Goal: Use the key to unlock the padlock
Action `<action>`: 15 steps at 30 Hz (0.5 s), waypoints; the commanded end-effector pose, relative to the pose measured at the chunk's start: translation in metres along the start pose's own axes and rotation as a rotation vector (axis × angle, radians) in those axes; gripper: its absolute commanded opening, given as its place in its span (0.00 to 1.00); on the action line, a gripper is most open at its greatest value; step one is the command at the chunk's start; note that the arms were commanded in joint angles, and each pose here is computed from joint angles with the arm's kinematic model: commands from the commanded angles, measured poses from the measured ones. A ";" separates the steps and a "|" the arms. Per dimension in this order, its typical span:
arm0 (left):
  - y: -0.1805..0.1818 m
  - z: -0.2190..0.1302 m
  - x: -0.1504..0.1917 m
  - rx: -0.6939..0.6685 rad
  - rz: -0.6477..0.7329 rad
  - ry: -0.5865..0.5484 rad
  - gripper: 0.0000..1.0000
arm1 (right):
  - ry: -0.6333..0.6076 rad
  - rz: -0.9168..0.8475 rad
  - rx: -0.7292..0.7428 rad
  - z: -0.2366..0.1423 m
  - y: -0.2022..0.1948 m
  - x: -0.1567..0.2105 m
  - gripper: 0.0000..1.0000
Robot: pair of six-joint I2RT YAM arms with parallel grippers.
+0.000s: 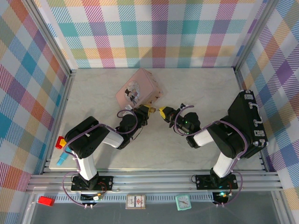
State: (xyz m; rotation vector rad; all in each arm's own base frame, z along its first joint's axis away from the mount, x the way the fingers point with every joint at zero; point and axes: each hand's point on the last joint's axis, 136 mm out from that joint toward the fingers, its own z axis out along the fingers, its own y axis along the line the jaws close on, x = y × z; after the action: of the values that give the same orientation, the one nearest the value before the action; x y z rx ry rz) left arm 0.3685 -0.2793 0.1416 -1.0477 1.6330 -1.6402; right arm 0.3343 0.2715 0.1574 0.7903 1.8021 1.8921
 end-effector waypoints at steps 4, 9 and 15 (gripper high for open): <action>-0.018 0.004 0.014 0.058 -0.080 0.034 0.00 | 0.005 -0.005 -0.065 0.001 0.021 0.003 0.00; -0.020 0.004 0.015 0.064 -0.081 0.032 0.00 | 0.005 -0.013 -0.068 0.000 0.022 0.004 0.00; -0.024 0.005 0.020 0.073 -0.082 0.043 0.00 | 0.012 0.005 -0.057 0.005 0.017 0.007 0.00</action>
State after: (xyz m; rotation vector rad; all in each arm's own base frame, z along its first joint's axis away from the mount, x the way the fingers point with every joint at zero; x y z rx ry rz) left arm 0.3693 -0.2802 0.1420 -1.0521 1.6324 -1.6398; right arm 0.3343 0.2715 0.1589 0.7965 1.7956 1.8962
